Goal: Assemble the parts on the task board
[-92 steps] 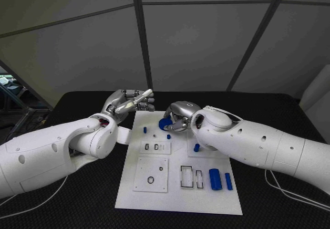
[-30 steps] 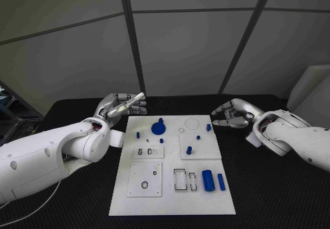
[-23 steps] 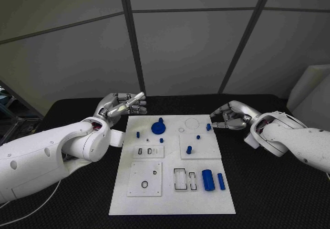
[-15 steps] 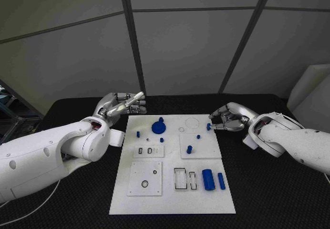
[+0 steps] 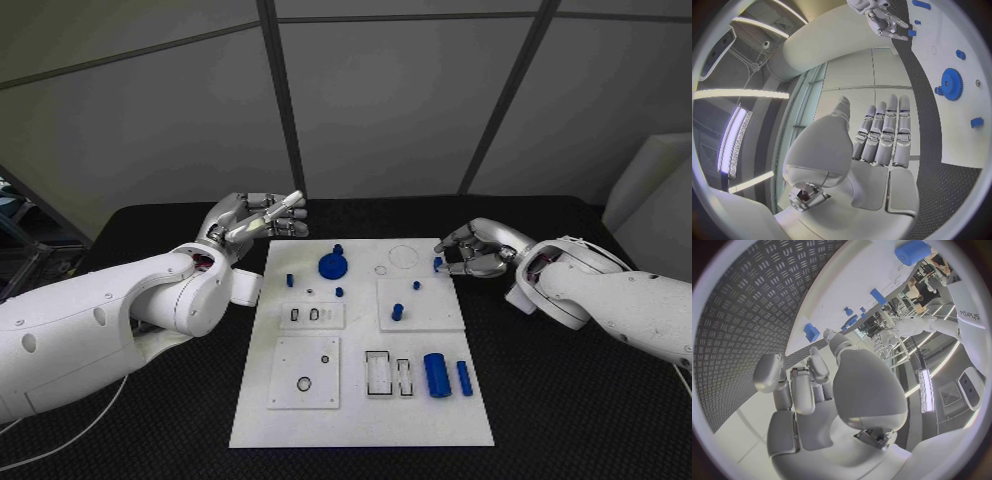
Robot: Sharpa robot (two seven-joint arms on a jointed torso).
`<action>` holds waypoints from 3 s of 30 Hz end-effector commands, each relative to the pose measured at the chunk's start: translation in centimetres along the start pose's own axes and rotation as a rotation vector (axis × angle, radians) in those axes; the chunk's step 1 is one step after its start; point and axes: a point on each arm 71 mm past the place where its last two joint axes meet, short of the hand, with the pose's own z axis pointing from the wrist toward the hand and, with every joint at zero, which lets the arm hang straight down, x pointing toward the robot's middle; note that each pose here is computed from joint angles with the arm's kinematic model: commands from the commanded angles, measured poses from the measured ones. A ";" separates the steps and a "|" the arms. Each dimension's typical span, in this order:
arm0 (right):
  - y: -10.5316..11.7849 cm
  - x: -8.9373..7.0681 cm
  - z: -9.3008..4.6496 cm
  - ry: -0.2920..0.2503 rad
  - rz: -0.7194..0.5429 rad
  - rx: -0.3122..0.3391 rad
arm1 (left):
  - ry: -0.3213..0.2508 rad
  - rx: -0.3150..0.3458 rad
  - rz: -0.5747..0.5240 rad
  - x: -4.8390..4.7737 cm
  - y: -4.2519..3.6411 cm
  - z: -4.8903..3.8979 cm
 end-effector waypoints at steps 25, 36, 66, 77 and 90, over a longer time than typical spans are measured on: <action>-0.5 0.8 0.5 0.023 -0.028 0.020 | 0.014 0.007 -0.003 0.14 -0.07 0.06; -0.4 0.8 0.7 0.004 -0.029 0.024 | 0.015 0.006 -0.003 0.15 -0.05 0.08; 3.8 1.2 -0.7 -0.033 0.036 -0.042 | 0.014 -0.001 -0.002 -0.09 0.03 0.05; 8.1 2.4 -0.6 -0.016 0.048 -0.085 | 0.008 -0.004 0.001 -0.31 0.14 0.18; 15.6 6.5 1.6 0.049 -0.014 -0.178 | -0.009 -0.005 0.008 -0.75 0.35 0.49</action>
